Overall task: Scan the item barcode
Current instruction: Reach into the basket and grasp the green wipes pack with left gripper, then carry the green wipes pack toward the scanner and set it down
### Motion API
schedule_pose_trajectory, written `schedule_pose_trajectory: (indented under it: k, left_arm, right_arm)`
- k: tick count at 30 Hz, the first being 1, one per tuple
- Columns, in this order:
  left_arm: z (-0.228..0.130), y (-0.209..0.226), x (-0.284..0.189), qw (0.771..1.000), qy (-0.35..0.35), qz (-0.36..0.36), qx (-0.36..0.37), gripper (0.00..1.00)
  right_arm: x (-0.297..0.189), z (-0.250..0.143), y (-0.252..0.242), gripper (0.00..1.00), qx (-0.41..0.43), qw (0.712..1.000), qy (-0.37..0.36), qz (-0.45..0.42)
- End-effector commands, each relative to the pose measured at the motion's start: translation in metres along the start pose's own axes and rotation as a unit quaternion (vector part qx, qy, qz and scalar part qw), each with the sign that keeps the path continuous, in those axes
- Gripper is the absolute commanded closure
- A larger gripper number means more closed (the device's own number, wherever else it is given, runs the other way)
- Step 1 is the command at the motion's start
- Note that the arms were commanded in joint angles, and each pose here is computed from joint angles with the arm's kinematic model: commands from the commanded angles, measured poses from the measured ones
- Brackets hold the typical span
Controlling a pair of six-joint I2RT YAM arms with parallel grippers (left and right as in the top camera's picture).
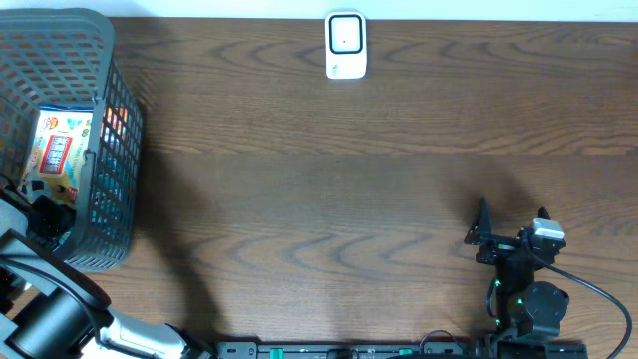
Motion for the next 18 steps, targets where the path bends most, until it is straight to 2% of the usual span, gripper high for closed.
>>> schedule_pose_trajectory:
  k: [1,6,11,13,18]
  left_arm:
    - [-0.006,-0.001,-0.002,1.0,0.01,-0.008,-0.007,0.6]
    - [0.022,-0.003,-0.057,0.996,-0.086,-0.018,-0.009,0.6]
    - [0.05,-0.018,-0.146,0.967,-0.245,-0.076,-0.01,0.6]
    - [0.056,-0.024,-0.187,0.944,-0.314,-0.1,-0.014,0.6]
    - [0.051,-0.05,-0.304,0.851,-0.487,-0.196,0.003,0.6]
  right_arm:
    - [0.0,-0.001,-0.002,0.01,-0.006,1.0,0.002,-0.005]
    - [0.0,-0.001,-0.002,0.01,-0.006,1.0,0.002,-0.005]
    - [0.0,-0.001,-0.002,0.01,-0.006,1.0,0.002,-0.005]
    - [0.0,-0.001,-0.002,0.01,-0.006,1.0,0.002,-0.005]
    - [0.0,-0.001,-0.002,0.01,-0.006,1.0,0.002,-0.005]
Point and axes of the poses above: each gripper's point midway between its finger pads, its own x axis out along the fingers, its own y axis along the line the jaws close on, z = x × y, the point moved 5 cm from there along -x, back along the fingers, and after that the axes turned 14 degrees about x, right-handed, at the moved point
